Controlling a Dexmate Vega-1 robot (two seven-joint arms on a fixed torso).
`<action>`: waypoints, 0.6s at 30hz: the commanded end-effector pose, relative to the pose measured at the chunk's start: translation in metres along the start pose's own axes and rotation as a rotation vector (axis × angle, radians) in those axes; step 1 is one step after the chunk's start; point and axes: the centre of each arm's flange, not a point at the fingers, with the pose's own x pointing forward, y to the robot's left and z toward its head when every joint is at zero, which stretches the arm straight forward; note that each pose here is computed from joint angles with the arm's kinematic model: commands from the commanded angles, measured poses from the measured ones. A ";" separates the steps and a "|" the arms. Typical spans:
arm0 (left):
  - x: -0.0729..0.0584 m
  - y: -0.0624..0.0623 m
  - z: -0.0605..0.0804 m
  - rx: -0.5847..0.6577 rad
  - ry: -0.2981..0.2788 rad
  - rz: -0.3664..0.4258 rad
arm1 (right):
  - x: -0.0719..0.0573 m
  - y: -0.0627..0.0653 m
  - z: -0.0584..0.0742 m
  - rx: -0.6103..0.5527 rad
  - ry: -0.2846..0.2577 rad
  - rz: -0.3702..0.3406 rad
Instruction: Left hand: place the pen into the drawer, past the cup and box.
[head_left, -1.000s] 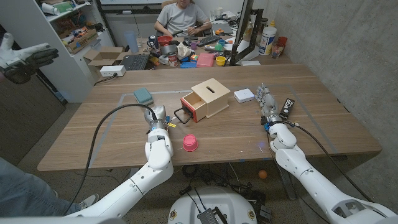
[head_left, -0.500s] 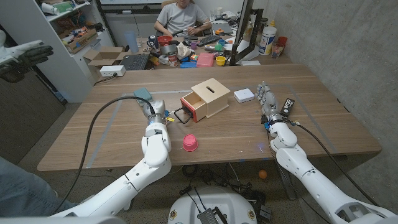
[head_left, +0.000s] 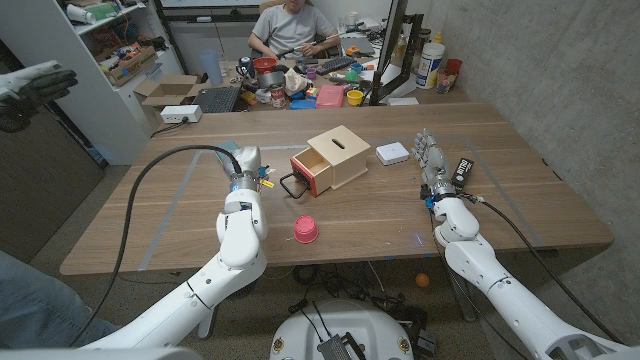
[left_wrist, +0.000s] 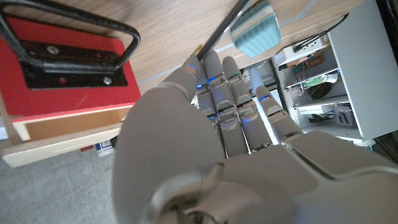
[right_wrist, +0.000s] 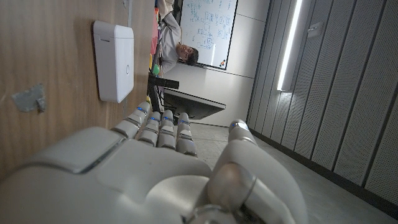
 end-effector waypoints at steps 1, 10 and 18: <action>-0.006 0.034 0.018 -0.108 -0.118 0.072 | -0.010 0.001 0.010 -0.008 -0.038 -0.013; -0.007 0.045 0.035 -0.216 -0.244 0.138 | -0.018 -0.001 0.012 -0.006 -0.055 -0.023; 0.000 0.049 0.049 -0.331 -0.359 0.108 | -0.024 -0.007 0.014 -0.011 -0.068 -0.039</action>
